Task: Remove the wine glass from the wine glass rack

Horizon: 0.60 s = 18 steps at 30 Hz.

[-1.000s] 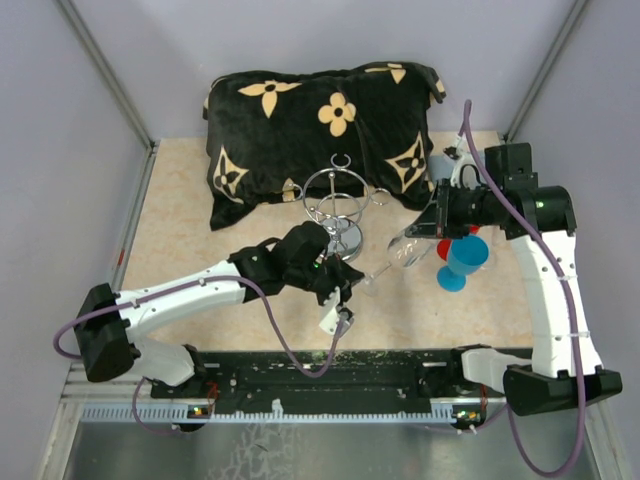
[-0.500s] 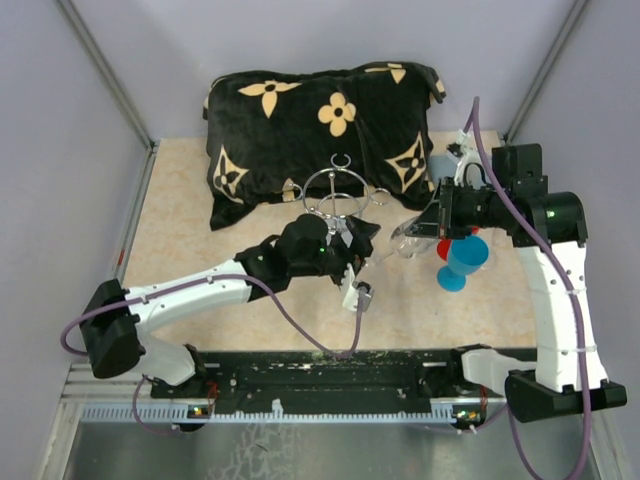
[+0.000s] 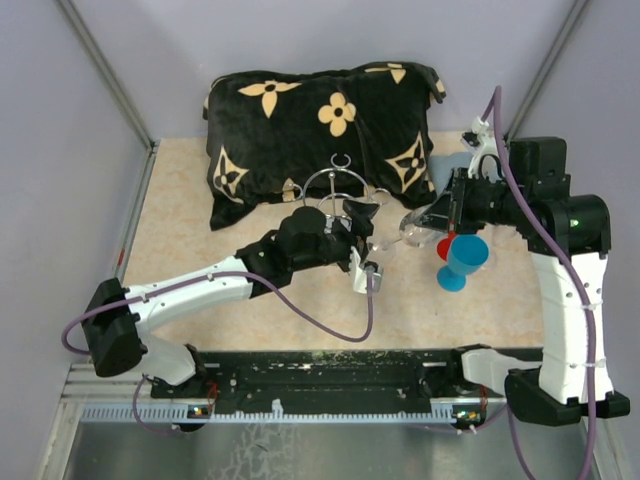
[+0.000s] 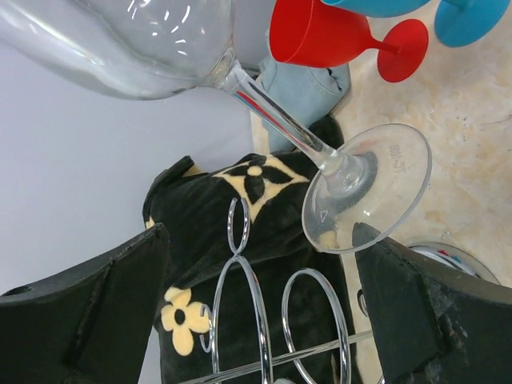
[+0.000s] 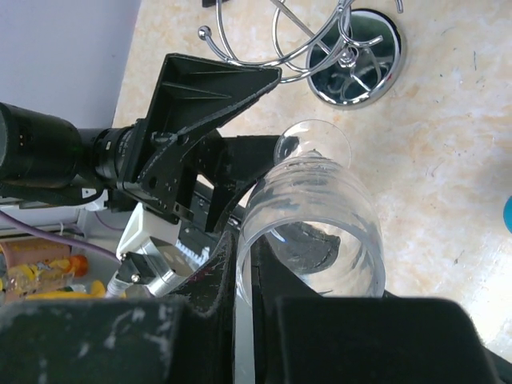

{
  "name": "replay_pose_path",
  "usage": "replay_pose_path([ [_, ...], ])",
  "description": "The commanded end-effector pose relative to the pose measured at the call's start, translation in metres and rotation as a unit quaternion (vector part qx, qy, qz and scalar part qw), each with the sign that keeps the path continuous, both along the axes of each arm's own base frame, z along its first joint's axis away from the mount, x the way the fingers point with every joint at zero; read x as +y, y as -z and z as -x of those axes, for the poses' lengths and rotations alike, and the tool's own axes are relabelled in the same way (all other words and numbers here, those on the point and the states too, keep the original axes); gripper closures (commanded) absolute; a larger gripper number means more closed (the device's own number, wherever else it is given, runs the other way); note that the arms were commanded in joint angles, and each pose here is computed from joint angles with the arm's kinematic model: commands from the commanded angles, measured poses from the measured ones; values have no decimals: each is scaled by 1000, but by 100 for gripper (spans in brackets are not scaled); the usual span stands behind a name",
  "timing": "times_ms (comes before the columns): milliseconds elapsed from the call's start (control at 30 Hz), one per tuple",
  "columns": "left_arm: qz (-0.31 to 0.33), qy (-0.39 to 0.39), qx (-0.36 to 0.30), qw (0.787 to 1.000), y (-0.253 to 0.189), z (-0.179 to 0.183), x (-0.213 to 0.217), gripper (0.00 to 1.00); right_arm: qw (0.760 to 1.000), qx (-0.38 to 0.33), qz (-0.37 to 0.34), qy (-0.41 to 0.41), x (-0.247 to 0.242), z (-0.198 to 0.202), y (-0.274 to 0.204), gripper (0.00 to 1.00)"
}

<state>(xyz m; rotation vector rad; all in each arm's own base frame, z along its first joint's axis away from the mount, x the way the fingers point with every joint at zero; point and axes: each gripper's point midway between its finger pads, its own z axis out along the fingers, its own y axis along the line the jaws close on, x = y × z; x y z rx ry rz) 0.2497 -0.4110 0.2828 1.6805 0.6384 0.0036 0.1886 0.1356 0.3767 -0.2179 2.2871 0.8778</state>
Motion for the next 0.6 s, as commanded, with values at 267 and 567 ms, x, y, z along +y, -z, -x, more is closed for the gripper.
replay_pose_path([
  [267,93,-14,-26,995,-53,-3,1,0,999,-4,0,34,-5,12,-31,100],
  [567,79,-30,21,996,-30,-5,2,0,997,-33,11,71,-15,8,-45,100],
])
